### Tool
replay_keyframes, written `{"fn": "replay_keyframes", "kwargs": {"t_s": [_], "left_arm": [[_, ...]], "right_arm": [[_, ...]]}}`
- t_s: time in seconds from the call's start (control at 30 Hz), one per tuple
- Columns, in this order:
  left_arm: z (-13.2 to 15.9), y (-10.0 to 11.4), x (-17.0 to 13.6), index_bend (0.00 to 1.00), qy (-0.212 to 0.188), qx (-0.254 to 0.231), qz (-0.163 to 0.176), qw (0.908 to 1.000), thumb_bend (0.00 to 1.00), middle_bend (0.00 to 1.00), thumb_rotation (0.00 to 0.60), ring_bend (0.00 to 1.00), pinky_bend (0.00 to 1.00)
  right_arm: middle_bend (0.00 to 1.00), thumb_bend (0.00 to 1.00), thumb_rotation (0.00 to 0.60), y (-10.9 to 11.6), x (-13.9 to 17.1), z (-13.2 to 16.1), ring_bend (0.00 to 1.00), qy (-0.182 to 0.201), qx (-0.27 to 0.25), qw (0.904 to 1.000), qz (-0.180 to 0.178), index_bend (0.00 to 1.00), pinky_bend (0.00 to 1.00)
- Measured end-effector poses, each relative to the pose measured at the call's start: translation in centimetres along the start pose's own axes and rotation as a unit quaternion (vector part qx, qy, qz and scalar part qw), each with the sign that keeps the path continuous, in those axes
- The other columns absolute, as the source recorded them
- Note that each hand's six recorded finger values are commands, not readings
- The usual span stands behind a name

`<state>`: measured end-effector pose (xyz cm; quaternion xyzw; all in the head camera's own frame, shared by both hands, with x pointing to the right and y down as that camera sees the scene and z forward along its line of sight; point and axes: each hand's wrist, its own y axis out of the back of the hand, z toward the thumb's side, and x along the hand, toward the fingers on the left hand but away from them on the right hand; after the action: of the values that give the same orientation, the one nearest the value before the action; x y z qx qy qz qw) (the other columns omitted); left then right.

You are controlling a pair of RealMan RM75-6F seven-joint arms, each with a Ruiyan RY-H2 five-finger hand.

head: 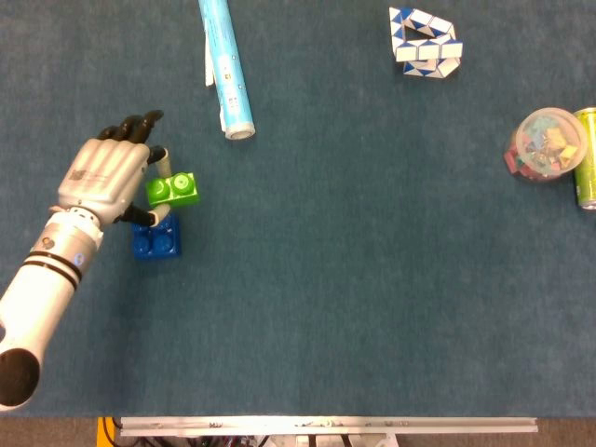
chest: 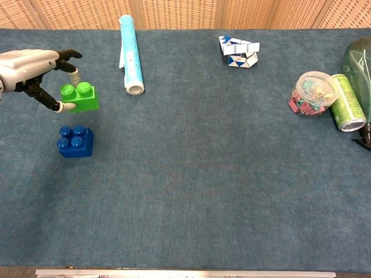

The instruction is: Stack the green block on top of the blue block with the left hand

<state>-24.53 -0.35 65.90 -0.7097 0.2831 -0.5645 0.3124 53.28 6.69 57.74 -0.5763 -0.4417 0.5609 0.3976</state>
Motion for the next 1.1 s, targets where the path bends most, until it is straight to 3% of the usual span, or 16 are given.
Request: {"fn": "replay_keyframes", "kwargs": {"t_s": [0.37, 1.1], "left_arm": [[-2.1, -1.0, -1.1, 0.49, 0.014, -0.021, -0.014, 0.9996, 0.28, 0.0, 0.6, 0.0, 0.11], [-4.4, -3.5, -0.8, 0.5, -0.002, -0.051, -0.038, 0.998, 0.28, 0.0, 0.6, 0.0, 0.11]], "right_arm": [[0.26, 0.1, 0.6, 0.1, 0.2, 0.1, 0.13, 0.001, 0.002, 1.0, -0.003, 0.22, 0.14], [0.26, 0.1, 0.6, 0.0, 0.2, 0.1, 0.13, 0.0, 0.006, 1.0, -0.002, 0.22, 0.14]]}}
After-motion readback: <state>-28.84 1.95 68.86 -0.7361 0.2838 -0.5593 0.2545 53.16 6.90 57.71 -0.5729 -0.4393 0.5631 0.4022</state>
